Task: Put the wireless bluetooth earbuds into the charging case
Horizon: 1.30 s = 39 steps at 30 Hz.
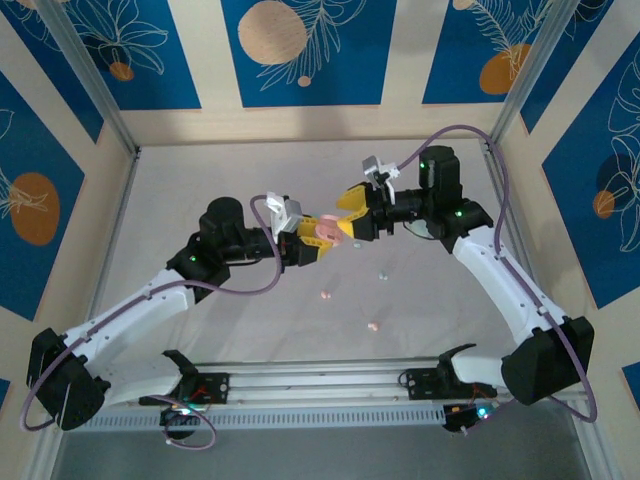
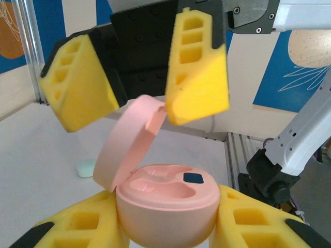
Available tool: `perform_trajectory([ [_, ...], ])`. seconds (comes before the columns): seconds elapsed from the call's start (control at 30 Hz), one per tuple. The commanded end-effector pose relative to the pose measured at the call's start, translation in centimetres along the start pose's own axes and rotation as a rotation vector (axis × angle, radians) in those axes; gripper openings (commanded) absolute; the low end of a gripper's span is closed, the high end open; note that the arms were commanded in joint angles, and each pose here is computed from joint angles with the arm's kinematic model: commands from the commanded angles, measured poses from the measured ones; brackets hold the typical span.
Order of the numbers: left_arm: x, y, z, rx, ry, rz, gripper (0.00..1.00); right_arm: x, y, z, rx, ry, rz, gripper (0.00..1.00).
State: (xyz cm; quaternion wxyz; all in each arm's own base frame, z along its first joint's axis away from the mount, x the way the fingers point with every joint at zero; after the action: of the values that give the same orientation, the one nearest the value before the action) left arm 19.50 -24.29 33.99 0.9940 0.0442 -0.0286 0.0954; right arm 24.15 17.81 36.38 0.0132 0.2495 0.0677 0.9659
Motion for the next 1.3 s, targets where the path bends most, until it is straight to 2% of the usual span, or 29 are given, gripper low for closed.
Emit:
perform_trajectory([
  [0.0,-0.7,0.2,1.3,-0.08,-0.071,-0.029,0.27,-0.2,0.1,1.0,-0.009,-0.094,-0.042,0.63],
  [0.27,-0.3,0.6,1.3,-0.146,-0.078,0.041,0.27,-0.5,0.6,2.1,-0.029,-0.185,-0.17,0.66],
  [0.53,0.1,0.8,1.2,-0.206,-0.073,0.111,0.28,1.1,1.2,3.1,-0.054,-0.184,-0.163,0.67],
  [0.77,0.4,1.2,1.2,-0.228,-0.09,0.175,0.28,2.0,3.3,3.7,-0.17,-0.222,-0.362,0.67],
  [0.83,0.5,1.3,1.3,-0.232,-0.09,0.188,0.28,2.3,3.7,3.5,-0.181,-0.211,-0.364,0.67],
  [0.93,0.5,1.4,1.4,-0.245,-0.096,0.2,0.28,3.1,3.5,2.7,-0.152,-0.166,-0.289,0.67],
  [1.0,0.5,1.5,1.7,-0.257,-0.103,0.198,0.28,2.9,3.2,2.4,-0.145,-0.22,-0.266,0.71],
  [1.07,0.4,1.5,1.8,-0.264,-0.127,0.198,0.29,2.4,2.9,2.5,-0.121,-0.331,-0.233,0.71],
  [1.2,0.7,1.6,2.2,-0.27,-0.207,0.234,0.29,0.7,2.0,3.3,-0.099,-0.689,-0.179,0.69],
  [1.27,0.9,1.6,2.4,-0.276,-0.241,0.26,0.29,0.1,1.4,3.3,-0.07,-0.839,-0.098,0.68],
])
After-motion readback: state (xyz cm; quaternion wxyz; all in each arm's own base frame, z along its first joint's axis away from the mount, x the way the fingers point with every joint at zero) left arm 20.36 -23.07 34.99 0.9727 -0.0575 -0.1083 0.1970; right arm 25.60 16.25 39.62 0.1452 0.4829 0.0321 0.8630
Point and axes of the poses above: each hand's point on the last joint's axis, 136 mm out from that joint toward the fingers, its own y axis back along the fingers, its own x axis along the line the jaws close on, z = x × y, the point moved 8 cm from there along y, back along the fingers, and after that the axes turned 10 degrees about -y, right-handed, at the moved point
